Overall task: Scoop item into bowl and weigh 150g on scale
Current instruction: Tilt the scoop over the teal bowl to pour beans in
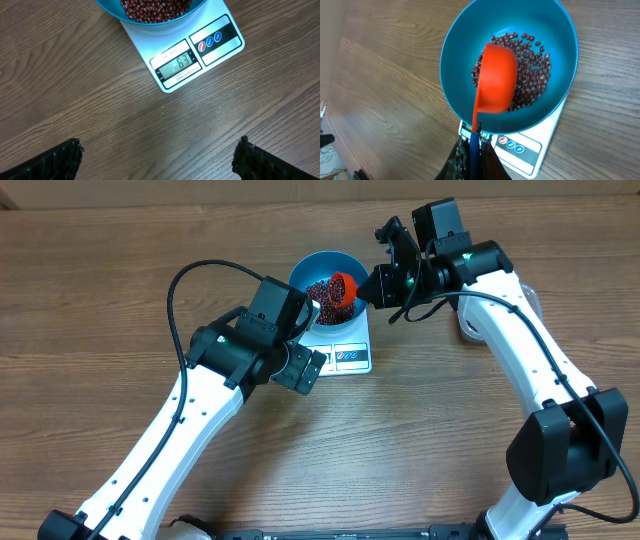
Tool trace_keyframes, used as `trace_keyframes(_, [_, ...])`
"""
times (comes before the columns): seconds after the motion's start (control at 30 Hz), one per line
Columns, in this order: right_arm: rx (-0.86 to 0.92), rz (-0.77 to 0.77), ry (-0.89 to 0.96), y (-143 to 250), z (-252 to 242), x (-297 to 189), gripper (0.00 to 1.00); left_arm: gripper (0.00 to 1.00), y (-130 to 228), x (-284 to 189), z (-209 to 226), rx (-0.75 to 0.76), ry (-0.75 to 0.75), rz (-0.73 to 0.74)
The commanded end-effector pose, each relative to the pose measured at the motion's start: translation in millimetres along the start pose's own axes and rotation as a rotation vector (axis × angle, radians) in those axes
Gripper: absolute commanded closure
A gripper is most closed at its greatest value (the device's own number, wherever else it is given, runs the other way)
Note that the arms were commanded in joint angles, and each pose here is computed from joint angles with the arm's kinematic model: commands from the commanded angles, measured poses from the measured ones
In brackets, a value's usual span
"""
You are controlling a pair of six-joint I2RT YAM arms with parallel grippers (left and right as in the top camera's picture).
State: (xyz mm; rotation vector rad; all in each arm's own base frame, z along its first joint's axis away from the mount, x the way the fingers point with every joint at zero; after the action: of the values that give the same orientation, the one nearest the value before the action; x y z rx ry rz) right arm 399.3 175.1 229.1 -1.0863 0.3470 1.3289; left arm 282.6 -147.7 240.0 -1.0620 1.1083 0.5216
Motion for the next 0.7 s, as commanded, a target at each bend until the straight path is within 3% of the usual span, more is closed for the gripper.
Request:
trace_keyframes(0.0, [-0.007,-0.070,0.008,-15.0,10.3,-13.3,0.96,0.00,0.7,-3.0,-1.2,0.016,0.011,-0.010])
trace_keyframes(0.23, [-0.087,-0.049,-0.045,-11.1,19.2,-11.6,0.96,0.00,0.7,-3.0,-1.2,0.015,0.011,-0.010])
trace_keyframes(0.67, [-0.052,-0.047,-0.027,-10.8,17.1,-11.5,0.96,0.01,0.7,-3.0,-1.2,0.016,0.011,-0.010])
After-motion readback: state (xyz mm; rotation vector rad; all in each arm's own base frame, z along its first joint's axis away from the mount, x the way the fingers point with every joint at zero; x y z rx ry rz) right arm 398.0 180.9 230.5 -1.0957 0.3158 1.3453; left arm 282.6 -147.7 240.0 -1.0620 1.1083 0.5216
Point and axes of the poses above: each gripper's point midway between its finger pads, its own x axis out along the fingers, its own z axis along the line the jaws close on, y = z × x, the point moved 6 cm from there along -x, back along the fingers
